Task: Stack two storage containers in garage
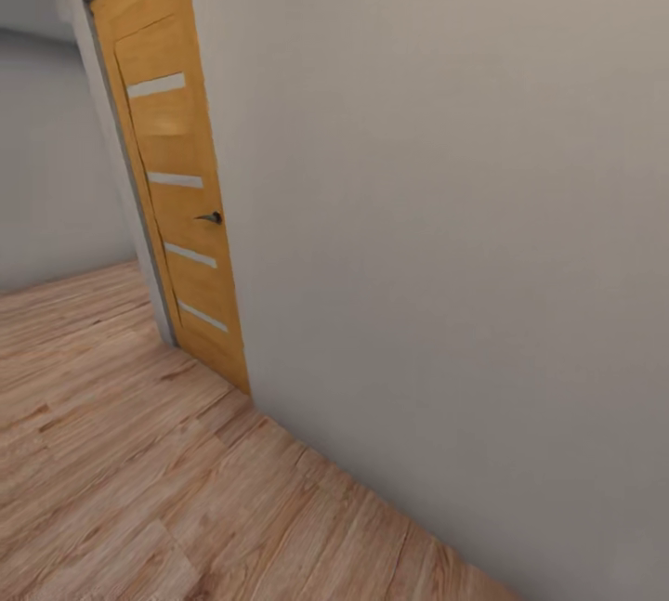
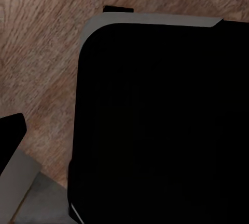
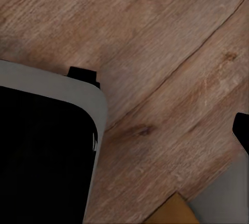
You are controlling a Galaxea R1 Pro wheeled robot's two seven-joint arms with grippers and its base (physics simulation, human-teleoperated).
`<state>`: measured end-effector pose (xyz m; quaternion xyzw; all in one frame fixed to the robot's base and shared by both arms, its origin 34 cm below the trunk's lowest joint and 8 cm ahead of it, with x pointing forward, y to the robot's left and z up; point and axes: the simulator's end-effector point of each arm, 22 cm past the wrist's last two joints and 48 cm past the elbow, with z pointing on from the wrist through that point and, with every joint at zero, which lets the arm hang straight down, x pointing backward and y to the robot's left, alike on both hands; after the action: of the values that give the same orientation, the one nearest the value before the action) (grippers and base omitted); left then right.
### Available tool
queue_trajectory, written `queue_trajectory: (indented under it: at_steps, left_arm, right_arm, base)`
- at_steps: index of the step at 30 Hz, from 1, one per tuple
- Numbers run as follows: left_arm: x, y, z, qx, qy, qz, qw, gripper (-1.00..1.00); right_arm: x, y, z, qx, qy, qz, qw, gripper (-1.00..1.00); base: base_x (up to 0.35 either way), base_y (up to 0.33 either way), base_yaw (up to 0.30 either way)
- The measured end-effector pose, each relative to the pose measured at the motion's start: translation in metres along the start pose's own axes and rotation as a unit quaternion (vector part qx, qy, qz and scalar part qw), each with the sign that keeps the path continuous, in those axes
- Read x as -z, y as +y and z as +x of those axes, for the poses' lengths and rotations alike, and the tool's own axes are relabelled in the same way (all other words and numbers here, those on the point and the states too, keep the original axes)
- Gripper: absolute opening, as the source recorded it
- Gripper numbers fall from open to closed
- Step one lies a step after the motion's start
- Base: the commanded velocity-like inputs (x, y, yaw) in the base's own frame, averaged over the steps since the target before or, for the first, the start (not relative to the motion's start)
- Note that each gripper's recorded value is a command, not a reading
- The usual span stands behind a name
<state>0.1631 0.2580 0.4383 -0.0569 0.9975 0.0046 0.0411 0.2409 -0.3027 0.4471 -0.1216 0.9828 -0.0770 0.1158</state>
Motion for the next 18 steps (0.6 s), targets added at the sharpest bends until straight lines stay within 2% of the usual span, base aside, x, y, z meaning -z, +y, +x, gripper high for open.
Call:
queue_trajectory:
  at_steps: [7,18]
  left_arm:
    - [0.0,0.0,-0.001,-0.005,-0.001,0.001,1.0,1.0]
    - [0.0,0.017,-0.003,-0.013,-0.002,-0.01,0.9999,1.0]
  right_arm:
    - [0.0,0.0,0.0,-0.002,0.0,0.001,1.0,1.0]
    - [0.0,0.002,0.001,-0.001,0.003,-0.003,1.0,1.0]
  base:
    - [0.005,0.0,0.278]
    - [0.0,0.0,0.281]
